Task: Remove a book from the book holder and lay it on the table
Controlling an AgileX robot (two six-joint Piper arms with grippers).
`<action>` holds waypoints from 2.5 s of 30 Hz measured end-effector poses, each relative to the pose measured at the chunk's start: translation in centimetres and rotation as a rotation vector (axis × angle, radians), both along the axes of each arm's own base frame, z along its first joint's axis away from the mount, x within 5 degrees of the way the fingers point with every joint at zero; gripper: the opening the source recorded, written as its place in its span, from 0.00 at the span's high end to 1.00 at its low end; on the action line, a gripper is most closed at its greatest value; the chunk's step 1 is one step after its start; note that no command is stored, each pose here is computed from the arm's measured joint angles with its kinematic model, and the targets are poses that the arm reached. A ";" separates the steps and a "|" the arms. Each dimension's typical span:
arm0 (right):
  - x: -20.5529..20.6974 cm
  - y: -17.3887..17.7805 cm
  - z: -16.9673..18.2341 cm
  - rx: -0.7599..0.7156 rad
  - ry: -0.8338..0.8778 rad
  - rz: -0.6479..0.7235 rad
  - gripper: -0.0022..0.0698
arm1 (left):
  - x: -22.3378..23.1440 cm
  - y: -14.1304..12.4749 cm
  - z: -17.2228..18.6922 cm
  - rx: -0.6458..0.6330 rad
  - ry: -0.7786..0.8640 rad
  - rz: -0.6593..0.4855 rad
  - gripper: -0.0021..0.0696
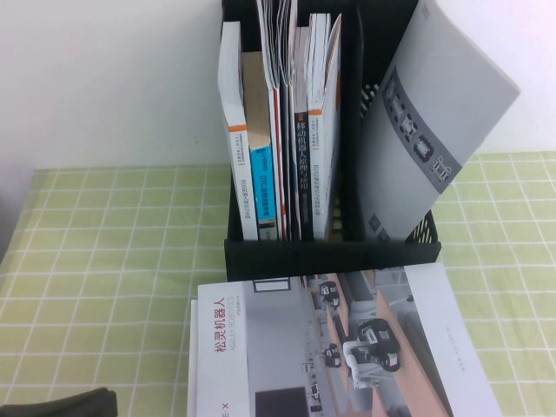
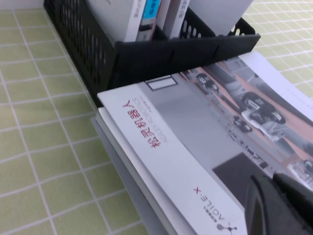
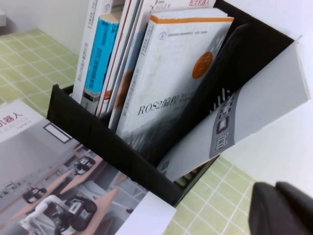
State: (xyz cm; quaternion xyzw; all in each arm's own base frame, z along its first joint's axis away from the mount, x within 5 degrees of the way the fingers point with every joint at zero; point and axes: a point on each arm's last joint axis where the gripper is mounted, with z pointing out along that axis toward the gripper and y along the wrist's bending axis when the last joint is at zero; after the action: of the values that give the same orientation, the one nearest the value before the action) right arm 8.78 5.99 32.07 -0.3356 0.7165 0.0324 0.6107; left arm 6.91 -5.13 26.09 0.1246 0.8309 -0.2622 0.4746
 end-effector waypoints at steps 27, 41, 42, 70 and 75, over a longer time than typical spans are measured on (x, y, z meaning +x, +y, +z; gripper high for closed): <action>0.0 0.0 0.0 -0.004 -0.004 -0.001 0.97 | -0.7 4.2 -6.7 0.053 -0.260 0.474 0.97; 0.0 0.0 0.0 -0.004 -0.004 -0.001 0.97 | -1.5 4.6 -9.0 0.122 -0.160 0.516 0.97; 0.0 0.0 0.0 -0.004 -0.004 -0.001 0.97 | -1.5 4.6 -9.0 0.122 -0.161 0.516 0.97; 2.0 -2.8 -0.5 0.430 -0.073 -0.263 0.97 | -1.5 4.6 -9.0 0.116 -0.156 0.520 0.97; 2.0 -2.9 0.0 0.471 -0.156 -0.190 0.97 | -1.5 4.6 -9.0 0.116 -0.156 0.520 0.97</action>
State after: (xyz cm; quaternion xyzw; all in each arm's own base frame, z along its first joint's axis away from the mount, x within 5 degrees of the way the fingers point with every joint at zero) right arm 10.75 3.11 32.09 -0.1170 0.6682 0.1149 0.7257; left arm 5.40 -0.55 17.10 -0.0459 0.8097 -0.0733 0.5805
